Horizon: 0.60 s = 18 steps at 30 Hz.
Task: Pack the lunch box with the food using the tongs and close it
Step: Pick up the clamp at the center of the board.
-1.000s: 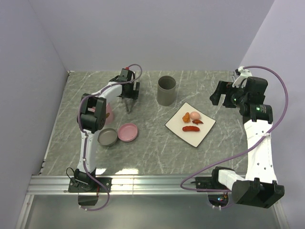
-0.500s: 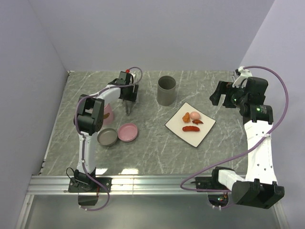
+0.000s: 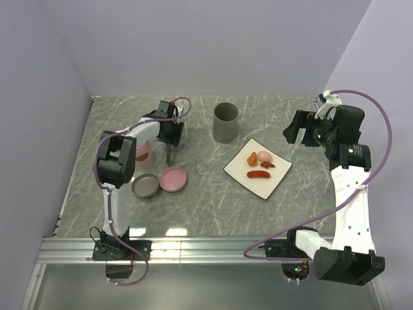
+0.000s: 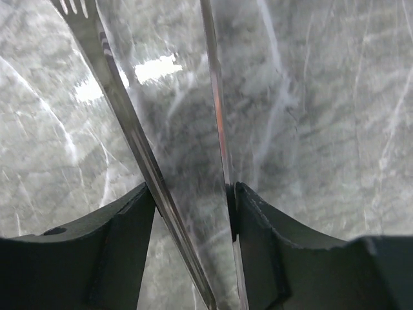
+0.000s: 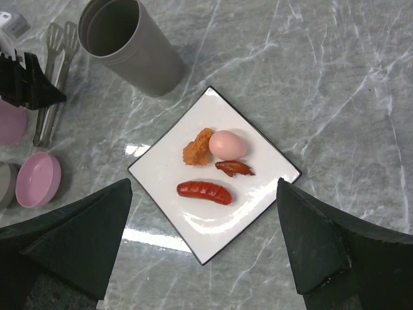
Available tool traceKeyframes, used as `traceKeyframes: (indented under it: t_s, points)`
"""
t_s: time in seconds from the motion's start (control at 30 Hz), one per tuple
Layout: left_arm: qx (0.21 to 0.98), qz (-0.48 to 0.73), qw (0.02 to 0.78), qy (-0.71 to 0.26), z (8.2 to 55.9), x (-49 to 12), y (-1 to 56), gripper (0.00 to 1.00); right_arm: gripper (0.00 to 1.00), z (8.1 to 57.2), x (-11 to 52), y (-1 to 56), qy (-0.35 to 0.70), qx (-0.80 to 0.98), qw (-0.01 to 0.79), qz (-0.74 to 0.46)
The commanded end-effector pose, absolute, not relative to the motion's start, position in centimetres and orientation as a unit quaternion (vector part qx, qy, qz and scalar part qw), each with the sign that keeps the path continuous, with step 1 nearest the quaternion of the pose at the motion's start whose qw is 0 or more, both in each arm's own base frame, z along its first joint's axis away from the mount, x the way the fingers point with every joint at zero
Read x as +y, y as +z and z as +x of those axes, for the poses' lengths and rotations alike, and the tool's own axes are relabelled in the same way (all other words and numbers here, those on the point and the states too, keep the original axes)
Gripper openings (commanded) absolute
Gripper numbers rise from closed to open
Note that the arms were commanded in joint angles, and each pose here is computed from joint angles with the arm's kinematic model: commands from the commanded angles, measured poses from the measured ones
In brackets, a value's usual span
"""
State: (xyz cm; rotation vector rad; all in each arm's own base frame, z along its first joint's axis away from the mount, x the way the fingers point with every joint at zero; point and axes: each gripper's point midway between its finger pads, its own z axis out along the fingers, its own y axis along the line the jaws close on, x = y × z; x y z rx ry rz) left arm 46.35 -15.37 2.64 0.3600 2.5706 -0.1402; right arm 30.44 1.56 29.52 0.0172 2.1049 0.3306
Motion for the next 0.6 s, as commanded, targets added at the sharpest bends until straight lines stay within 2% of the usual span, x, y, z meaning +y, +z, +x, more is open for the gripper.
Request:
traceKeyframes:
  t_s: [0.0,0.3,0.57]
  points:
    - [0.939,0.157,0.298,-0.074,46.5,-16.3,6.6,0.56,1.00,30.3,1.7,31.0,0.138,0.850,0.508,-0.002]
    - [0.918,0.186,0.342,-0.082,48.1,-17.0,12.4,0.55,1.00,29.7,2.8,31.7,0.158,0.839,0.520,-0.022]
    - [0.906,0.207,0.351,-0.111,46.6,-17.7,15.5,0.55,1.00,29.7,3.0,31.7,0.163,0.838,0.520,-0.030]
